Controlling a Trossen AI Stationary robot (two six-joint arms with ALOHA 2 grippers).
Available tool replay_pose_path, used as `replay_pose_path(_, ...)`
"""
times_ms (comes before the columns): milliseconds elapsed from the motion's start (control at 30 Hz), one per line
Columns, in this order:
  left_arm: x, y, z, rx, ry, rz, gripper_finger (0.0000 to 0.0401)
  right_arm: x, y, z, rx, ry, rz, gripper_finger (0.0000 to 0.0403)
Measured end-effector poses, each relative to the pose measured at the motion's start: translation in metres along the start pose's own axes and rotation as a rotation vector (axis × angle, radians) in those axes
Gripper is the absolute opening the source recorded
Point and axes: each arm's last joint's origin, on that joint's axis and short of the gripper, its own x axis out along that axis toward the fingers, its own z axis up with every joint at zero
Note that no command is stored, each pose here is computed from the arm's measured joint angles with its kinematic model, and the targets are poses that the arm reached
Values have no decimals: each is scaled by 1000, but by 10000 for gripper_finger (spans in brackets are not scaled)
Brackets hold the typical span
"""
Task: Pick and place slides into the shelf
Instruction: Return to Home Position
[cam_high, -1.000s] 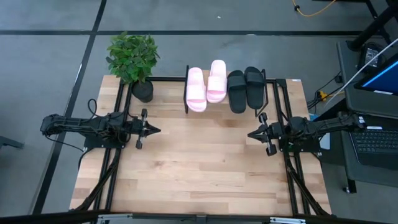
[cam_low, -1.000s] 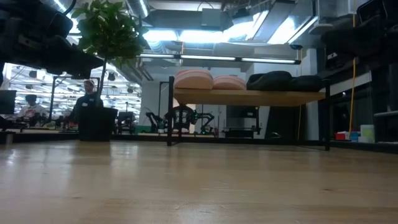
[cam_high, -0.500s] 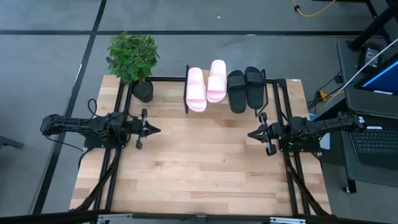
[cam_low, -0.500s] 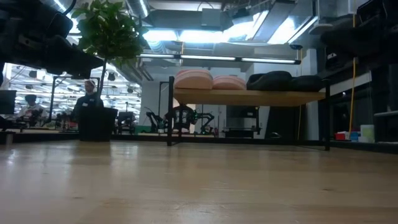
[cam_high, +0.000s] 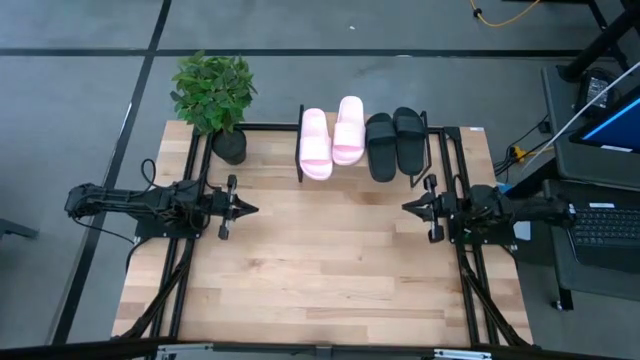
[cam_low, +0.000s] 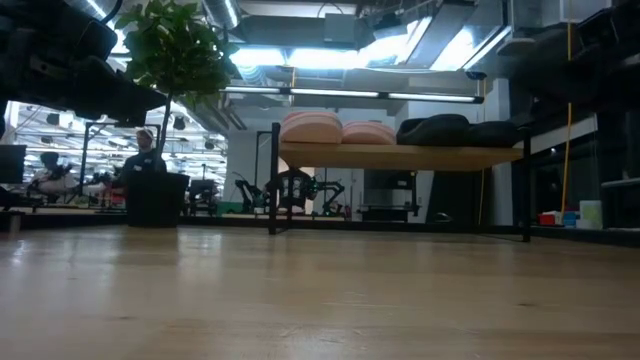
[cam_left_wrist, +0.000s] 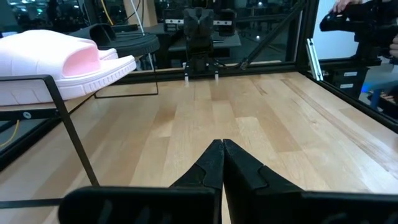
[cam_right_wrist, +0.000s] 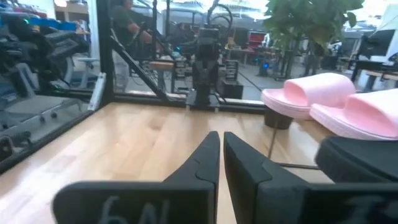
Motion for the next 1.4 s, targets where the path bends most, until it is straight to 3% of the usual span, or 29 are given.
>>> replay_pose_path(367,0,0,0,0,0,0,0,0,-10,-4,-70,50,-104,26)
replay_pose_path(533,0,0,0,0,0,0,0,0,-11,2,-107,-17,-105,26)
replay_pose_path(1100,0,0,0,0,1,0,0,0,-11,4,25,-39,-100,26)
replay_pose_path(1400,0,0,0,0,1,0,0,0,-11,3,24,-39,-100,26)
